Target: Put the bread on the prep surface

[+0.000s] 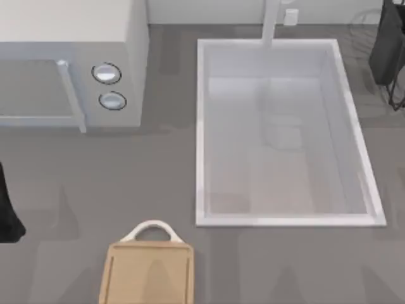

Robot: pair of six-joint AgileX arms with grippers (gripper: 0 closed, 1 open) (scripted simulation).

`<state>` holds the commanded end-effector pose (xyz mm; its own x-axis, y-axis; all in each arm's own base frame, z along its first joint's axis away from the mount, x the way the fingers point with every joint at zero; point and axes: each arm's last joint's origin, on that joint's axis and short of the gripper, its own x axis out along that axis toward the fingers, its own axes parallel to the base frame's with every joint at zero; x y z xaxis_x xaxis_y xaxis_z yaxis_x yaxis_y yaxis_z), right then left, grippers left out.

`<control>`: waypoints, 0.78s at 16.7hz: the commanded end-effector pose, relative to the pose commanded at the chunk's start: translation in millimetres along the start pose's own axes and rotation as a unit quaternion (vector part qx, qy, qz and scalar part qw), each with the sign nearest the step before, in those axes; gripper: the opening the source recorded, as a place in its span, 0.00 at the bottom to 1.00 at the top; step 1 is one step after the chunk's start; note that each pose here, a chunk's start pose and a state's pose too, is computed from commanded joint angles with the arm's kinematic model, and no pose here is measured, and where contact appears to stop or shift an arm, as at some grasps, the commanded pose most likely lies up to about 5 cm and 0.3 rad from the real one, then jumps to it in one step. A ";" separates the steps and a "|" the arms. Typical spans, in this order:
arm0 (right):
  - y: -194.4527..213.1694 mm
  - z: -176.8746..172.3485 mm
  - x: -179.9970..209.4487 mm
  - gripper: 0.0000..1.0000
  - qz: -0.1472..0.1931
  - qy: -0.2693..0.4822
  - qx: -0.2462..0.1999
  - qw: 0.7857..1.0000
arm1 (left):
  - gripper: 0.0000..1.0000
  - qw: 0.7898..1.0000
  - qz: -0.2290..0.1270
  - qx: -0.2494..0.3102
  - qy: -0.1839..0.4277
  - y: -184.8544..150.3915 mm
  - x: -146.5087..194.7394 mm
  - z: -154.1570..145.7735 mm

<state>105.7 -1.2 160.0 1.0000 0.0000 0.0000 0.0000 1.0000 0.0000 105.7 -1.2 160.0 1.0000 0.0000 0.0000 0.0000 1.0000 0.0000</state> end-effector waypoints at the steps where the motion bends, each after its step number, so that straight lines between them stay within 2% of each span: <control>1: 0.0 0.0 0.0 1.00 0.000 0.000 0.000 1.000 | 1.00 1.000 0.000 0.000 0.000 0.0 0.0 0.0; 4: -0.4 5.8 0.1 1.00 -0.002 0.011 -0.002 1.000 | 1.00 1.000 0.000 0.000 0.000 0.0 0.0 0.0; 7: -1.6 28.4 3.1 1.00 -0.008 0.055 -0.009 0.998 | 1.00 1.000 0.000 0.000 0.000 0.0 0.0 0.0; 10: -3.3 57.7 17.6 1.00 -0.013 0.140 -0.018 0.990 | 1.00 1.000 0.000 0.000 0.000 0.0 0.0 0.0; 13: -6.7 80.3 51.5 1.00 -0.015 0.263 -0.026 0.964 | 1.00 1.000 0.000 0.000 0.000 0.0 0.0 0.0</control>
<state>157.2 -7.9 240.3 0.8613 -0.0431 -0.5063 0.0158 0.9982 -0.0581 105.7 -1.2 160.0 1.0000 0.0000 0.0000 0.0000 1.0000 0.0000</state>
